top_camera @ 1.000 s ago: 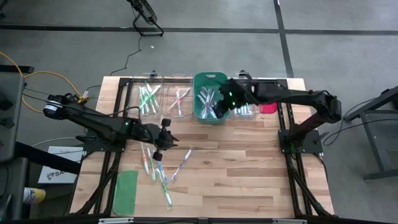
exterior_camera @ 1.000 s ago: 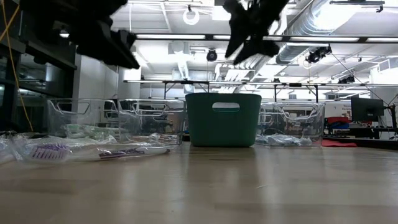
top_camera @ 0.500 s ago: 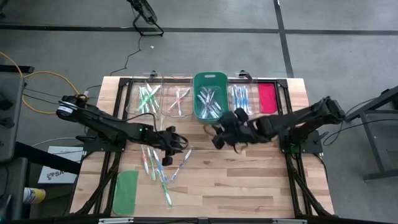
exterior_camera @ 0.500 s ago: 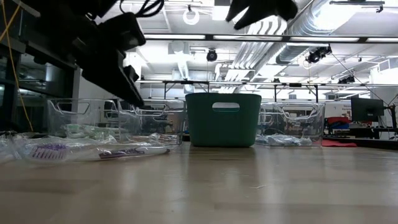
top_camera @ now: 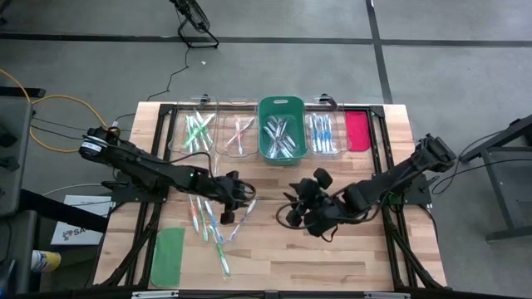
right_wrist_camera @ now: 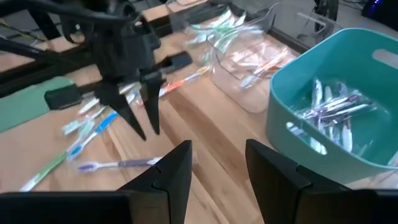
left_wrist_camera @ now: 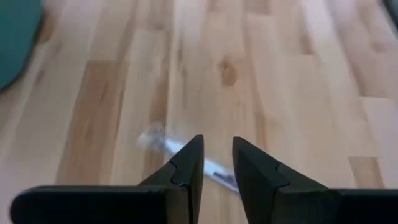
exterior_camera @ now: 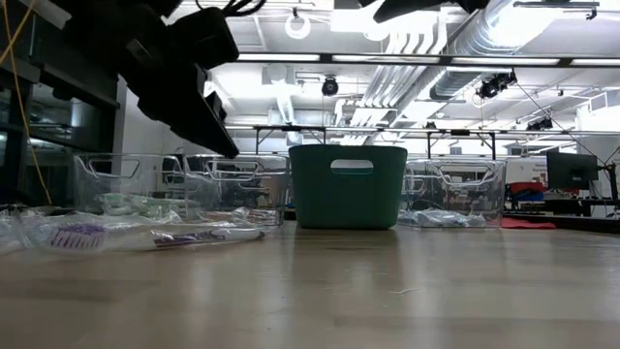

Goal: Pick & Place Toothbrushes
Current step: Put the purple toothbrush into the green bin

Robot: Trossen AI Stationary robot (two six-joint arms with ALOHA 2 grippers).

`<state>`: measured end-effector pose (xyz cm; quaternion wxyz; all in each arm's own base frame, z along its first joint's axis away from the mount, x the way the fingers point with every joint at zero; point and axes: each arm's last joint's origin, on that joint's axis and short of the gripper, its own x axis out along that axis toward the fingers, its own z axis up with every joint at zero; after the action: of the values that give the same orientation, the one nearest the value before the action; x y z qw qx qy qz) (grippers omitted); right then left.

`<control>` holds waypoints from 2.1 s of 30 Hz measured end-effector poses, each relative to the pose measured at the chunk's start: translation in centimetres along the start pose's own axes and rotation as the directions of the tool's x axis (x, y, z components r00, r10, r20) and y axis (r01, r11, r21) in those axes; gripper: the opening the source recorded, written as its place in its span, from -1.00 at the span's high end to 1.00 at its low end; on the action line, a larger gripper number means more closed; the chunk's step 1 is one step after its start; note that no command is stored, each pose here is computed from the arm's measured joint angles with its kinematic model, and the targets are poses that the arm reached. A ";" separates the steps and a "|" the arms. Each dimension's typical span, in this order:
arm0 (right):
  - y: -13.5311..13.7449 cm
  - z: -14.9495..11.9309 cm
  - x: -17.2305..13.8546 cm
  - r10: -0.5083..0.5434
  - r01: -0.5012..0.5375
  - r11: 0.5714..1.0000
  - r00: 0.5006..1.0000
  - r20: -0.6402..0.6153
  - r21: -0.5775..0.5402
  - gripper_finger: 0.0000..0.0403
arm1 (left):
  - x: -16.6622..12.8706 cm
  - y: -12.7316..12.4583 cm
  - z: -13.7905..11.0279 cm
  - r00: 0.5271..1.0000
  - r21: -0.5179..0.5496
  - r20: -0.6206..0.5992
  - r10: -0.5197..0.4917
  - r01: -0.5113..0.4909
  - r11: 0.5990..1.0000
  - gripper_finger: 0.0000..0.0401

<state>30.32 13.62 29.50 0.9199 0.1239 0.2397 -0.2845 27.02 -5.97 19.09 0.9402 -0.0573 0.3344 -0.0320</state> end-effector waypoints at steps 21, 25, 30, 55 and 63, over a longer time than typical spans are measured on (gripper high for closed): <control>1.1 -1.3 1.6 -0.013 0.013 1.000 1.000 -0.009 0.008 0.29 | 3.9 -4.3 1.0 0.941 -0.048 -0.284 0.182 -0.204 0.978 0.11; 1.1 -1.3 1.6 -0.012 0.012 1.000 1.000 -0.009 0.008 0.28 | 4.5 -4.3 0.7 0.939 -0.093 -0.294 0.179 -0.215 0.972 -0.11; 1.2 -1.3 1.6 -0.009 0.009 1.000 1.000 -0.006 0.013 0.28 | 5.1 -4.1 -0.2 0.913 -0.105 -0.350 0.210 -0.261 0.960 -0.17; 1.3 -1.3 1.5 0.006 -0.006 1.000 1.000 -0.013 0.014 0.28 | 6.9 -4.2 -2.1 0.875 0.075 -0.461 0.151 -0.132 0.988 0.86; 1.3 -1.4 1.5 0.020 -0.019 1.000 0.999 -0.036 0.010 0.28 | 6.2 -4.4 -1.0 0.912 0.242 -0.394 0.112 -0.015 0.970 0.95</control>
<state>31.60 14.53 27.64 0.9176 0.1359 0.2534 -0.2744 31.09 -10.99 15.00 0.8513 0.0725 0.5172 -0.0514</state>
